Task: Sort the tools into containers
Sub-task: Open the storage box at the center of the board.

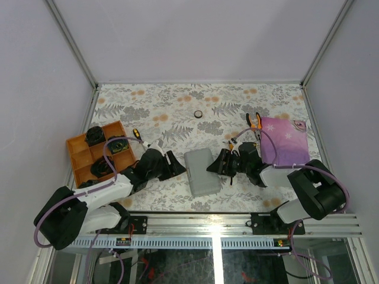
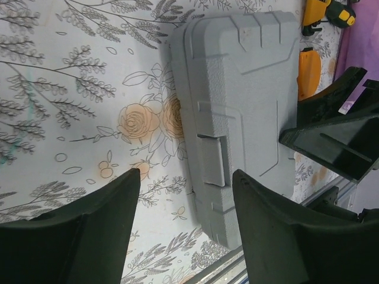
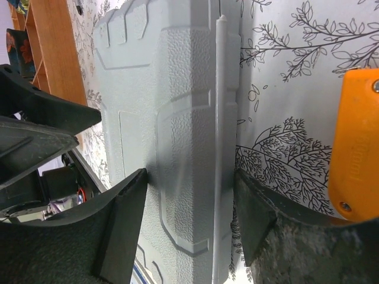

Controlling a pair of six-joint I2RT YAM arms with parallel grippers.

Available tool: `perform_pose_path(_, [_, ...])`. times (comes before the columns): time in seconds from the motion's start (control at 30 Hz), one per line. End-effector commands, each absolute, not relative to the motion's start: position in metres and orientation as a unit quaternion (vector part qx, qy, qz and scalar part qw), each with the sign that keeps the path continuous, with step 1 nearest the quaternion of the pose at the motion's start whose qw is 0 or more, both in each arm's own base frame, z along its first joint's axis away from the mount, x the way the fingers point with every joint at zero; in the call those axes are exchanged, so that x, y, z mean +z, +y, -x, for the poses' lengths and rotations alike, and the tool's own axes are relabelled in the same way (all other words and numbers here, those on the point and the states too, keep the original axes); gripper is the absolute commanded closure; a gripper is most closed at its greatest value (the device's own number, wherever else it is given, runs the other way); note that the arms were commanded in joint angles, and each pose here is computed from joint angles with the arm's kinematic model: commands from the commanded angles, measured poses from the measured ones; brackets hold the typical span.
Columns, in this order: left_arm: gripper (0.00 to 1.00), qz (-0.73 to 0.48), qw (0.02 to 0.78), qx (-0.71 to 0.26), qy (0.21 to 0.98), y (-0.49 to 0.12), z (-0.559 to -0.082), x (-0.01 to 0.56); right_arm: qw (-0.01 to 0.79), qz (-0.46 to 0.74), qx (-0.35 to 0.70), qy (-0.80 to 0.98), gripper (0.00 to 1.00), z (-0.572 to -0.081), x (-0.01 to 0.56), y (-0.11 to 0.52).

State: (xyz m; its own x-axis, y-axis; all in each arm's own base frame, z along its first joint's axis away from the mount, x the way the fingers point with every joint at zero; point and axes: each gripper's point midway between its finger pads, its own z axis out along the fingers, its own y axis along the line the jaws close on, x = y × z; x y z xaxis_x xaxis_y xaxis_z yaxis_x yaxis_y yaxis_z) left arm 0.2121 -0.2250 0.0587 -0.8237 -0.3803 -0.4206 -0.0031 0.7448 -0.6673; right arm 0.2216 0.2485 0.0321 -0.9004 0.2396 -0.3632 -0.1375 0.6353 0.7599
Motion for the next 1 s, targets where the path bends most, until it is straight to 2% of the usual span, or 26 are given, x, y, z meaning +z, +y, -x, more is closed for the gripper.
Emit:
perform_pose_path(0.0, [0.39,0.108,0.289,-0.365,0.878,-0.242,-0.219,0.067,0.21,-0.041,0.407,0.888,0.42,-0.216,0.018,0.245])
perform_pose_path(0.97, [0.53,0.137,0.287,-0.328,0.89,-0.243,-0.227,0.05,0.187,-0.064,0.387,0.9,0.51,-0.21,-0.002,0.239])
